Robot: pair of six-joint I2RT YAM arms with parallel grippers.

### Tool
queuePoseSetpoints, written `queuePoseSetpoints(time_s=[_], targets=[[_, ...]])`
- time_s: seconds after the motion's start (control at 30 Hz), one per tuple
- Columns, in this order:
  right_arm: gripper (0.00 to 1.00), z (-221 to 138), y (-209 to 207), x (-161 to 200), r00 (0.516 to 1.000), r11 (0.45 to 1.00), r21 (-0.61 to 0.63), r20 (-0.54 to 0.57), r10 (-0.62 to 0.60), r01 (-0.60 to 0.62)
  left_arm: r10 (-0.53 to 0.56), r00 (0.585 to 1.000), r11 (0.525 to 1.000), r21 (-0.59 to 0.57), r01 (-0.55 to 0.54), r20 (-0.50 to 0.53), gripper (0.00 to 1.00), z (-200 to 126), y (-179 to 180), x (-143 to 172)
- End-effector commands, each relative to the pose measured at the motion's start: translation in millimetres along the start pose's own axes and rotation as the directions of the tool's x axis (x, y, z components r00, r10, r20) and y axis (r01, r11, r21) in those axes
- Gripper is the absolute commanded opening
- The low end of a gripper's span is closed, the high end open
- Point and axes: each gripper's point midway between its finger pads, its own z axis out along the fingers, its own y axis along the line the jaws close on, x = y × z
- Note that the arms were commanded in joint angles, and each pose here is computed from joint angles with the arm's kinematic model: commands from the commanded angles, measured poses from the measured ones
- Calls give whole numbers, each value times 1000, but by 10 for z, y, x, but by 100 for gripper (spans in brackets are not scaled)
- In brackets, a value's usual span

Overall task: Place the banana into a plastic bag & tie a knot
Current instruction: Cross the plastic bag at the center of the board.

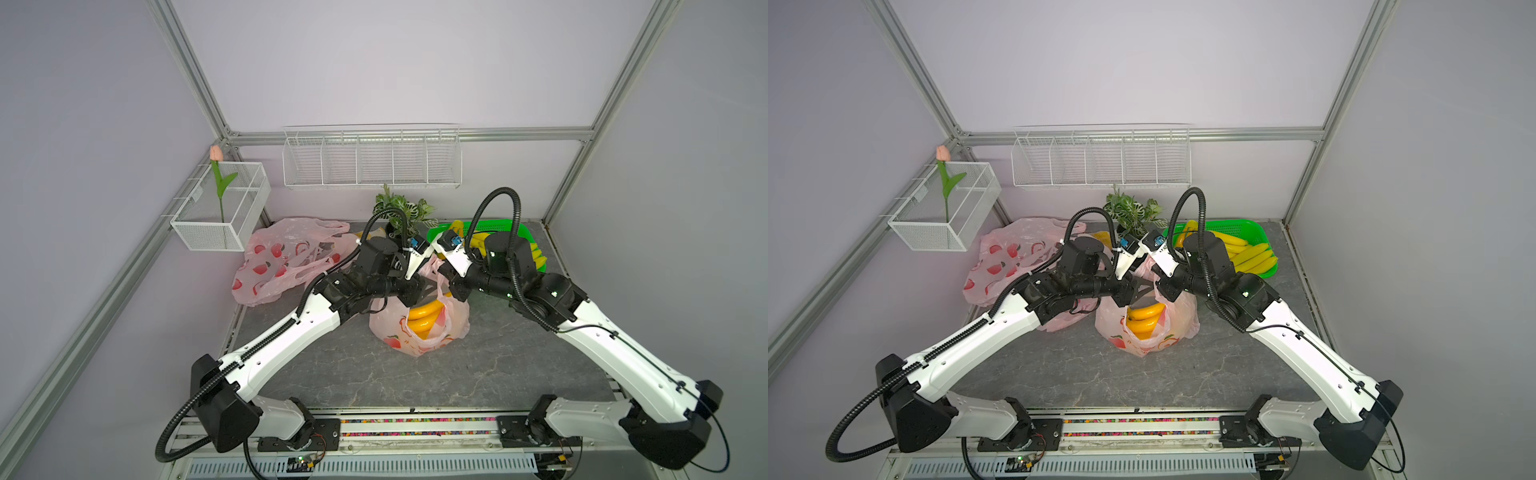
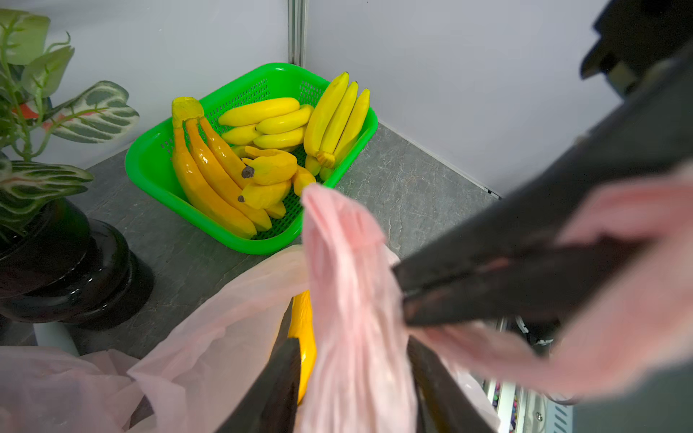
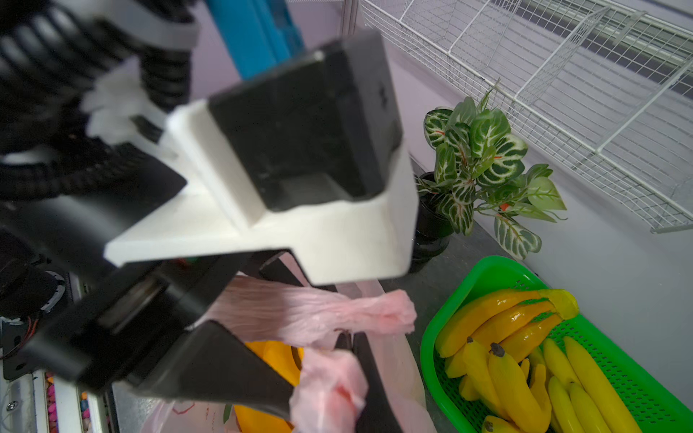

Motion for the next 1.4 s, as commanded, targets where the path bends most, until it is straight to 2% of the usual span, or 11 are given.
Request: queuePoseSetpoints(time_s=[0.0,0.1,0.43,0.57,0.7,0.83,0.97,1.13,1.37], targets=[[6,40,34,-43,999,999,-13,16,-39,39,38,997,999,-6,-37,66,52,-130,-3,-101],[6,49,50,-48,999,999,-18,18,-47,47,50,994,999,12,-51,99,60,-182,-45,-116],[7,116,139,-96,996,996,-38,28,-79,80,47,994,995,81,-55,98,65,-81,-128,-138],[7,113,261,-91,996,993,-79,37,-81,84,26,997,999,37,-28,70,57,-5,-19,-134],[7,83,253,-38,998,996,-69,33,-59,61,20,996,999,34,-23,85,48,-7,2,-153],[11,64,338,-1,999,993,-113,40,-23,28,15,995,999,48,-20,100,33,20,-2,-157],[15,79,311,50,1000,995,-97,21,-4,6,24,995,997,71,-30,95,22,54,-31,-125],[36,-90,171,-8,998,998,-48,48,36,-34,54,995,996,64,-60,86,20,76,-13,-45],[45,-378,-85,-125,981,989,-36,126,146,-143,117,987,984,120,-130,112,21,64,-120,10]])
